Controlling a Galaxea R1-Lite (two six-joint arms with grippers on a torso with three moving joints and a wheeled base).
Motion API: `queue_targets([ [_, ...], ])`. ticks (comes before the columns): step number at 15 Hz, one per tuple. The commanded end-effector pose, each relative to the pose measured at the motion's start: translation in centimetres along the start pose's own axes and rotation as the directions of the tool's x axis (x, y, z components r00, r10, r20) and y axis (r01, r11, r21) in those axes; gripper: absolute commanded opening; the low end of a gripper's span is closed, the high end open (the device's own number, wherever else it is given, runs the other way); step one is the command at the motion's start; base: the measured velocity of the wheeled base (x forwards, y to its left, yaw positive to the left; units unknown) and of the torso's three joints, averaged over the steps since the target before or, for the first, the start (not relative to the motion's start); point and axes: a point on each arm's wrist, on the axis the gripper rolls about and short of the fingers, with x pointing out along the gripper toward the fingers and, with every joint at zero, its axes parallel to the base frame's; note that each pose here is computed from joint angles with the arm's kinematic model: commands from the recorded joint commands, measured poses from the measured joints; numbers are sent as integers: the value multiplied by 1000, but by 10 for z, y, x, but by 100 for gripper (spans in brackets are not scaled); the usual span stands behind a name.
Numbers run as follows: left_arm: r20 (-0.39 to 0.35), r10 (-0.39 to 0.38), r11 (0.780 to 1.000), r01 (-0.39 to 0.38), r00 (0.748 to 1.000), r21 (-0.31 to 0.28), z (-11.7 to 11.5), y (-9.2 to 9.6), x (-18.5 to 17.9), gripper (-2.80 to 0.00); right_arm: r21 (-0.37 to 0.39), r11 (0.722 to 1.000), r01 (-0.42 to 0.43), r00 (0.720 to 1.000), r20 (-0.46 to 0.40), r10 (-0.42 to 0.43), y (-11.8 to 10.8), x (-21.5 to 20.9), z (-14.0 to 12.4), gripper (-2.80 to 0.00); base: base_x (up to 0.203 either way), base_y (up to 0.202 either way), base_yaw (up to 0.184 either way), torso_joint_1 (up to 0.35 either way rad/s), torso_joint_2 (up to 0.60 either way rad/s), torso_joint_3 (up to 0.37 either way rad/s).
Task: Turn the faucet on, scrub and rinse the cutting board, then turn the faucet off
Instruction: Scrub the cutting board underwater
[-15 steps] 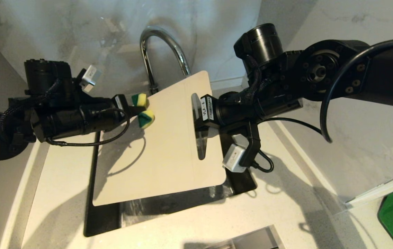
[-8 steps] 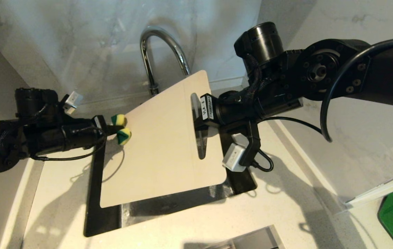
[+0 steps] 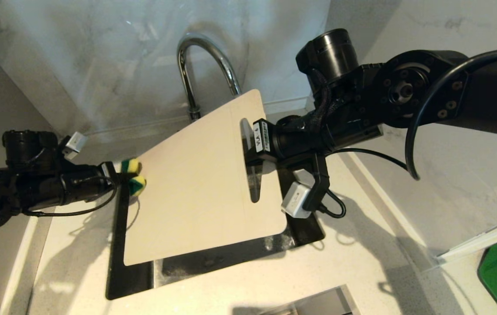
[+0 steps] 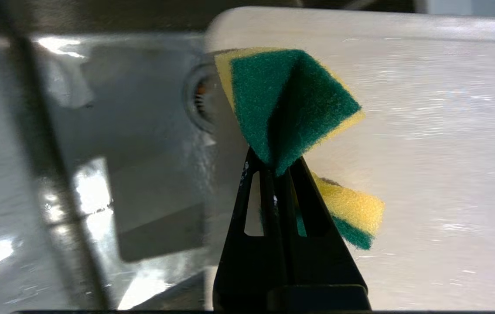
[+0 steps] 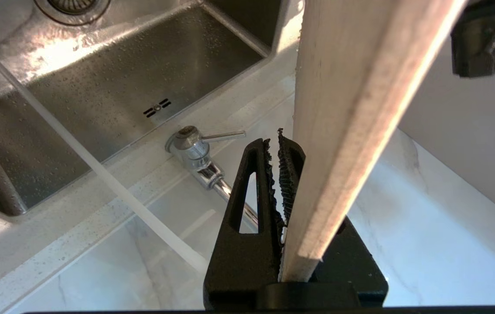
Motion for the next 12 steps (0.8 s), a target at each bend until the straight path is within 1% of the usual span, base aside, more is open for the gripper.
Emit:
queue_targets([
  [1,9,18,1000,-18,1000,-11,1,7,-5,-280,-13,1000,10,1000,7,-10,0,-1,0,-280,0,0,0,0,0,0],
  [3,42,10,1000,-10,999,-2,7,5,-10,-280,-13,1000,13,1000,7,-13,0,-1,0,-280,0,0,0,0,0,0],
  [4,69,-7,1000,6,998,9,14,-2,-16,-280,-13,1000,13,1000,7,-13,0,-1,0,-280,0,0,0,0,0,0],
  [5,98,-42,999,40,994,28,21,-19,-25,-280,-13,1000,12,1000,7,-12,1,-1,0,-280,0,0,0,0,0,0],
  [6,116,-81,996,76,990,47,26,-37,-34,-280,-11,1000,10,1000,6,-10,2,-2,0,-280,0,0,0,0,0,0],
  [7,123,-128,991,120,984,64,30,-65,-48,-280,-11,1000,9,1000,4,-9,2,-2,-1,-280,0,0,0,0,0,0],
  [9,106,-210,977,203,972,68,28,-114,-67,-280,-12,1000,11,1000,3,-10,1,-3,-1,-280,0,0,0,0,0,0],
  [11,78,-284,958,280,956,55,16,-159,-81,-280,-12,1000,10,1000,2,-10,1,-3,-1,-280,0,0,0,0,0,0],
  [12,50,-315,948,313,948,52,6,-178,-86,-280,-12,1000,10,1000,0,-10,1,-3,-1,-280,0,0,0,0,0,0],
])
